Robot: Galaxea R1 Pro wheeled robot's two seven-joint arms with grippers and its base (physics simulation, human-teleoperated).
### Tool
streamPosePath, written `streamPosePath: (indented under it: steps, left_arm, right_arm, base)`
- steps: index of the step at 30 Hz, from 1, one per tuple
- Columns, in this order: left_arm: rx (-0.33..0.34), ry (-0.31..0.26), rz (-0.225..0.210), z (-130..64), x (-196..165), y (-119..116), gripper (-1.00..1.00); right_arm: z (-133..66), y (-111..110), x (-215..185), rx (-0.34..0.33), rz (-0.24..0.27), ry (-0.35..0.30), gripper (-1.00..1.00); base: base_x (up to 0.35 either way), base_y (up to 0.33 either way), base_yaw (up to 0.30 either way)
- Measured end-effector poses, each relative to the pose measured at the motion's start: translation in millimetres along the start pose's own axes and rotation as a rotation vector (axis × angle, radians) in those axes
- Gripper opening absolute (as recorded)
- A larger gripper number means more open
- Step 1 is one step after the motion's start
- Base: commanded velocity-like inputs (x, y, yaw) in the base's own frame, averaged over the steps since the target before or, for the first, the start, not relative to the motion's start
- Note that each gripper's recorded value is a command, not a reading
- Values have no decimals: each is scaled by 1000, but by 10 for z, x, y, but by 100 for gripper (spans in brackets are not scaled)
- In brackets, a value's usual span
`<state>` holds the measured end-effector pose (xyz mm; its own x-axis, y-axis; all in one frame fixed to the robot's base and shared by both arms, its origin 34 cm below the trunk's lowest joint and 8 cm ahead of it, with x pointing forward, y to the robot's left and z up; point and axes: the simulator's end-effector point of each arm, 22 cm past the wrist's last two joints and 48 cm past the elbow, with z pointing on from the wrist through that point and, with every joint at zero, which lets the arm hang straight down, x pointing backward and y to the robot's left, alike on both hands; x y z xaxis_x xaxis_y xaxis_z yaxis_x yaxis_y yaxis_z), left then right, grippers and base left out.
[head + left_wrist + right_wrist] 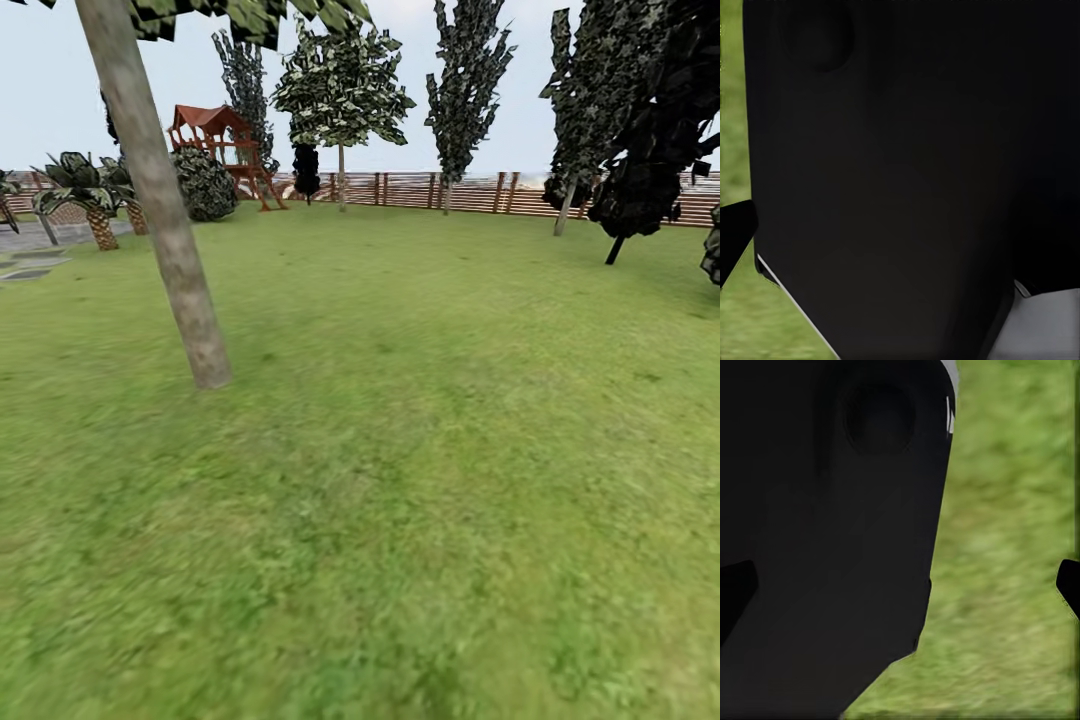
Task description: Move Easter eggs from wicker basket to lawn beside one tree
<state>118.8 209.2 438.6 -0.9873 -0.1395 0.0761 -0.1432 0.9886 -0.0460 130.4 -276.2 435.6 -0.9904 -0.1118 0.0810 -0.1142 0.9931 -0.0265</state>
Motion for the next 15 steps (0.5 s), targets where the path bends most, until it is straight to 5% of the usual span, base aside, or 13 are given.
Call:
streamPosePath:
  steps: [8, 15]
  left_arm:
    - [0, -1, 0, 0, -9, 1, 100]
    - [0, 0, 1, 0, -1, -4, 100]
  right_arm:
    - [-21, -3, -294, 0, -5, -137, 100]
    - [-25, -35, -302, 3, -13, -149, 100]
  base:
    - [339, 0, 0]
    - [339, 0, 0]
